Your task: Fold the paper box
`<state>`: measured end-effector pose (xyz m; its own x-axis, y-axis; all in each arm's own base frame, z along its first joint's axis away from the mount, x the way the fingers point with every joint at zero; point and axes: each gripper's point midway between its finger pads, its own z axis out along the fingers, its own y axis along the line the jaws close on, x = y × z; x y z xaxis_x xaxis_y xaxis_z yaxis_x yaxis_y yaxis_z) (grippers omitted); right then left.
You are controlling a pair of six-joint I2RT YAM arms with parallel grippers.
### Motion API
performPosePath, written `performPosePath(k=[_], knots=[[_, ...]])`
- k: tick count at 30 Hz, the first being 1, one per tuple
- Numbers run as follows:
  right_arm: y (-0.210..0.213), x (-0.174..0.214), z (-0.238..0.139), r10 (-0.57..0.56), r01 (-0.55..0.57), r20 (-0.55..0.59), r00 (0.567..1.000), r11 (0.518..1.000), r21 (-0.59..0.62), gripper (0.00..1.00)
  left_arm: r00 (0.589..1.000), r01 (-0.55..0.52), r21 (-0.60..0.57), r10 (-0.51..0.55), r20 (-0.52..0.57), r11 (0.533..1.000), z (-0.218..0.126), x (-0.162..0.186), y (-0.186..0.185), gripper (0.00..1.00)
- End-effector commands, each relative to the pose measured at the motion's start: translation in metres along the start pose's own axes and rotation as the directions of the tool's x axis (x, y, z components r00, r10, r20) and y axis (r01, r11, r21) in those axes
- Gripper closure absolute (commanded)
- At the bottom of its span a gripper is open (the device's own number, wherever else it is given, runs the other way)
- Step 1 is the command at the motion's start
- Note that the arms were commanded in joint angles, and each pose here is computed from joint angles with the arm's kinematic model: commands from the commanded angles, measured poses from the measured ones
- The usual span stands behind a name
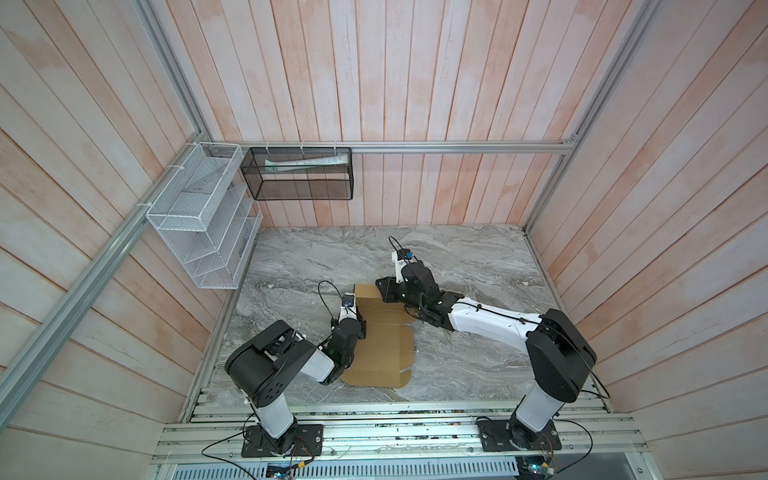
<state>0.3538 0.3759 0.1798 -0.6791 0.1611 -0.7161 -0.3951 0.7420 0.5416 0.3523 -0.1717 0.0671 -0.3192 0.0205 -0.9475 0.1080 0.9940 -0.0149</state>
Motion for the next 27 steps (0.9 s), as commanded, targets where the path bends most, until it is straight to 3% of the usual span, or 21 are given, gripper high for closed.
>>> performPosePath(k=[1,10,19,23,27], knots=[[-0.023,0.031,0.01,0.0,0.007,-0.091,0.996,0.997,0.081,0.79,1.0,0.017,-0.031,-0.017,0.002,0.999,0.004,0.001,0.007,0.81],[-0.021,0.031,0.013,0.0,0.008,-0.098,0.995,0.997,0.079,0.8,1.0,0.026,-0.053,-0.026,0.0,0.998,0.004,0.002,0.012,0.95],[-0.02,0.03,0.014,0.002,0.005,-0.099,0.995,0.997,0.077,0.8,0.999,0.052,-0.066,-0.052,0.008,0.996,-0.003,-0.003,0.017,0.99],[-0.021,0.032,0.015,0.001,0.008,-0.108,0.994,0.997,0.081,0.8,0.997,0.072,-0.07,-0.07,0.033,0.995,-0.009,-0.012,0.021,0.82],[-0.021,0.031,0.014,0.001,0.007,-0.105,0.994,0.997,0.081,0.81,0.994,0.083,-0.068,-0.079,0.069,0.994,-0.014,-0.025,0.023,0.74]])
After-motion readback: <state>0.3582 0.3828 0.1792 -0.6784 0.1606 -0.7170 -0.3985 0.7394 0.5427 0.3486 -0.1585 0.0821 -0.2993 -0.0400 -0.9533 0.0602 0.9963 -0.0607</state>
